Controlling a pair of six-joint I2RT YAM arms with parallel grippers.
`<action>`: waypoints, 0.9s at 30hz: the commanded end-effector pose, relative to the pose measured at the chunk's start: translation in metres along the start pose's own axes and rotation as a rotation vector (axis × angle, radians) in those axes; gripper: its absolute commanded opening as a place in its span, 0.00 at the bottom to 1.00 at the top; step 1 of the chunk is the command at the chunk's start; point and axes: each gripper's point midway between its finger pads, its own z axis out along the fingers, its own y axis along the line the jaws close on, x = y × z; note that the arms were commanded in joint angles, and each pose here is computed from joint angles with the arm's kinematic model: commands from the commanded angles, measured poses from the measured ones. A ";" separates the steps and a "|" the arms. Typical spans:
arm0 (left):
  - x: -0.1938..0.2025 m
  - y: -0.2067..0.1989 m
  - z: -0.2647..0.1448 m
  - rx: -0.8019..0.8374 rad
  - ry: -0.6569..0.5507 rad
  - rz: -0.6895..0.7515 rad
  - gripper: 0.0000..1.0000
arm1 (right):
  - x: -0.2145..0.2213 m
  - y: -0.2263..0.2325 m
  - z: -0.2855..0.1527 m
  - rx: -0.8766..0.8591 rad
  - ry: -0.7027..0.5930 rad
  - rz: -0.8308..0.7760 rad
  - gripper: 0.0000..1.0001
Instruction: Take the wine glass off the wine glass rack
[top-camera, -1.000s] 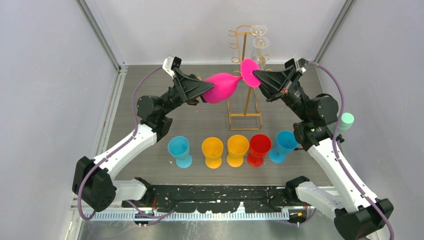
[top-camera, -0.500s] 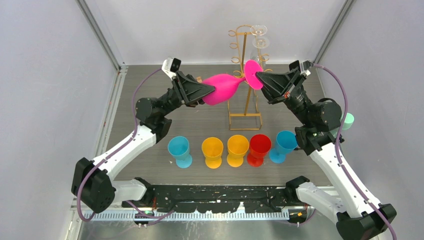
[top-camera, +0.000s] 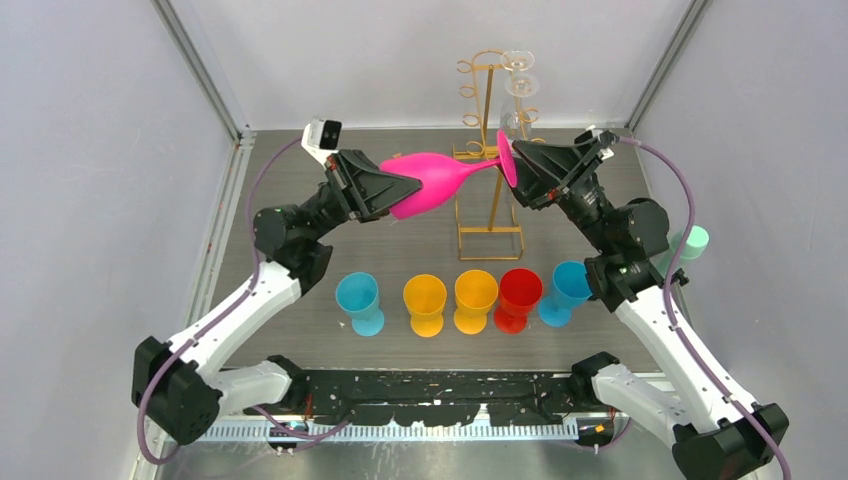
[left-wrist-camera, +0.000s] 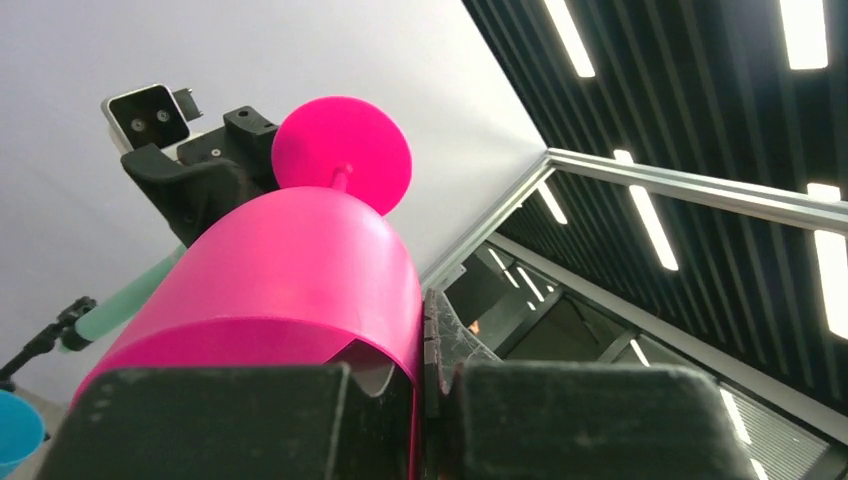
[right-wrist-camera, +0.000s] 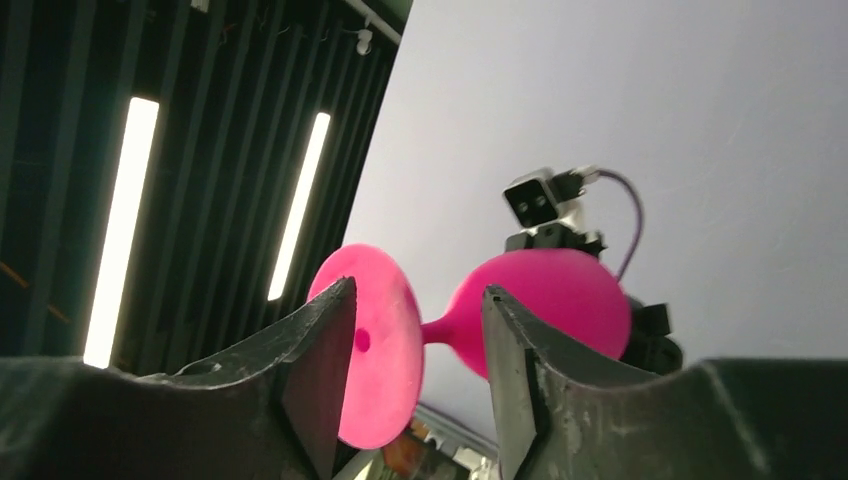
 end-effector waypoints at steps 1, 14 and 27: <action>0.003 -0.018 -0.005 -0.029 0.020 0.197 0.00 | -0.012 0.002 0.003 0.011 -0.063 -0.079 0.61; -0.081 0.061 -0.159 -1.242 -0.187 0.807 0.00 | -0.038 -0.028 -0.023 0.270 -0.244 -0.281 0.72; -0.067 0.135 -0.308 -2.066 0.158 0.740 0.00 | -0.041 -0.033 -0.030 0.321 -0.262 -0.340 0.68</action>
